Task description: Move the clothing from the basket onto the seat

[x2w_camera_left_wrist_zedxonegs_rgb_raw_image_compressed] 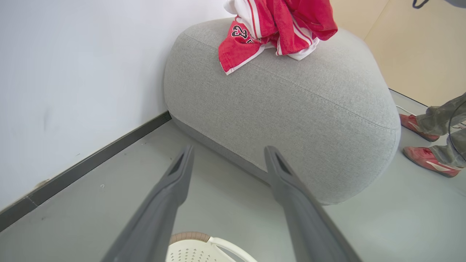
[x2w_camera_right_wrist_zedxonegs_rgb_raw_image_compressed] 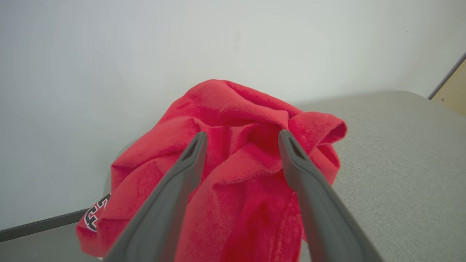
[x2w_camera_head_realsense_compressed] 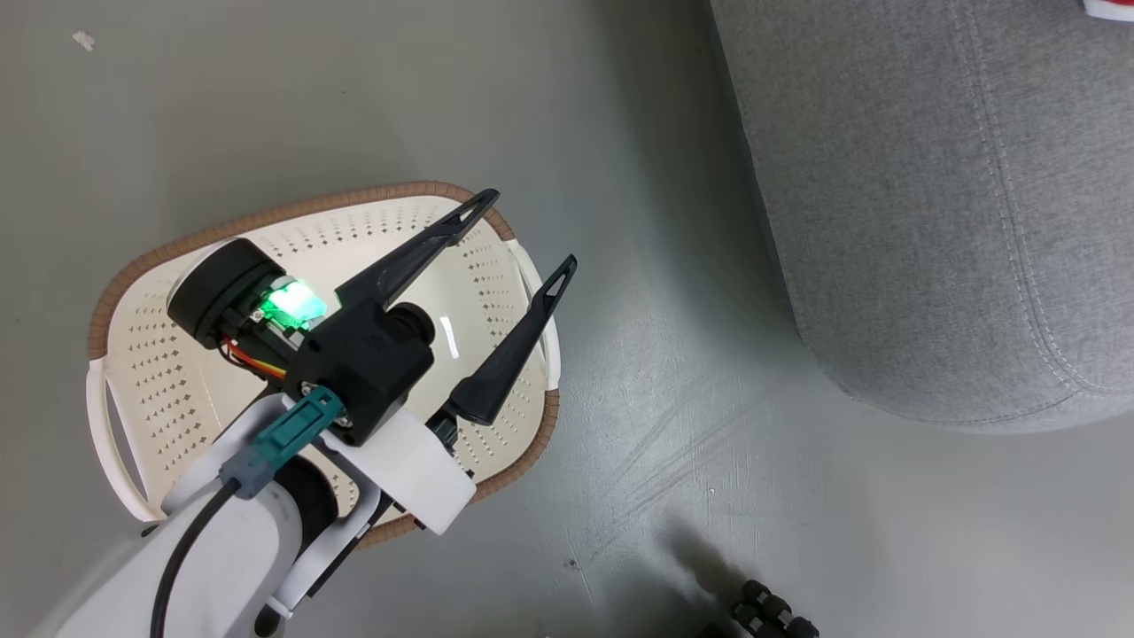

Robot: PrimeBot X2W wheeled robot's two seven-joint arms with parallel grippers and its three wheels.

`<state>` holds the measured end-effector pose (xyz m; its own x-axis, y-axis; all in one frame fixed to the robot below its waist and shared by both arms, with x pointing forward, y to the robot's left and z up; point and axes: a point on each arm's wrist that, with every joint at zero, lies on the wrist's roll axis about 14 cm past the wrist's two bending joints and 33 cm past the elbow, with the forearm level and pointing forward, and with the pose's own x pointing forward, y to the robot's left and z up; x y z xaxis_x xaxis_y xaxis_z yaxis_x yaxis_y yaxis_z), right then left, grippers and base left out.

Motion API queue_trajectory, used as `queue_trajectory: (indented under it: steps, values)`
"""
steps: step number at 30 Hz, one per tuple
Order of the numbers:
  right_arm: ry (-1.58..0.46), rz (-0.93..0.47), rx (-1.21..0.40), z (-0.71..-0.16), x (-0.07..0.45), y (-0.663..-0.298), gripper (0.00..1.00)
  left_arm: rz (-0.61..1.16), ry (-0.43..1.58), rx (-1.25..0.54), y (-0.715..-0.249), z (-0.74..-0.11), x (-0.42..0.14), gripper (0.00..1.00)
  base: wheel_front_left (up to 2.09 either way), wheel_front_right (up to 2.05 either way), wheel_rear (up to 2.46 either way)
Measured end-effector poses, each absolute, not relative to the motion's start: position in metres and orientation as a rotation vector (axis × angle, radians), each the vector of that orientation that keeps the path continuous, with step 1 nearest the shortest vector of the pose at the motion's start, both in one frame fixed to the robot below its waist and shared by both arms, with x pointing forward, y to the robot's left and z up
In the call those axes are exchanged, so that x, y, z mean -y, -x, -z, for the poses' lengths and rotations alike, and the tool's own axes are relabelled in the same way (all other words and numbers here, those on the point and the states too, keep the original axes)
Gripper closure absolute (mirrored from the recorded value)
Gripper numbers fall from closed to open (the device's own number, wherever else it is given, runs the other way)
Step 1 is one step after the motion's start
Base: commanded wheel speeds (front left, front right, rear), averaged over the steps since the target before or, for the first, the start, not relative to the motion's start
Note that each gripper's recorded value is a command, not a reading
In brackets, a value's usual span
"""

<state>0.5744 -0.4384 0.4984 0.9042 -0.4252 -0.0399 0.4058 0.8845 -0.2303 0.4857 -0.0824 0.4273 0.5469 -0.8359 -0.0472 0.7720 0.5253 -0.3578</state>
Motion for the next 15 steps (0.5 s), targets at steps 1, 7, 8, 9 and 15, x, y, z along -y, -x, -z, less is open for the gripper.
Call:
queue_trajectory:
  steps: [1, 7, 8, 9, 15]
  values:
    - [0.224, 0.421, -0.077, -0.500, 0.434, -0.574, 0.00, 0.971, 0.311, -0.219, -0.486, -0.429, 0.082, 0.00, 0.00, 0.00, 0.00]
    - [0.244, 0.328, -0.004, -0.515, 0.398, -0.582, 0.00, 0.953, 0.318, -0.181, -0.488, -0.442, 0.081, 0.00, 0.00, 0.00, 0.00]
    - [0.260, 0.307, 0.001, -0.515, 0.390, -0.582, 0.00, 0.950, 0.319, -0.176, -0.488, -0.445, 0.080, 0.00, 0.00, 0.00, 0.00]
    - [0.271, 0.286, 0.005, -0.515, 0.383, -0.582, 0.00, 0.945, 0.321, -0.168, -0.488, -0.447, 0.079, 0.00, 0.00, 0.00, 0.00]
    - [0.276, 0.157, 0.033, -0.513, 0.330, -0.587, 0.00, 0.893, 0.332, -0.117, -0.494, -0.464, 0.069, 0.00, 0.00, 0.00, 0.00]
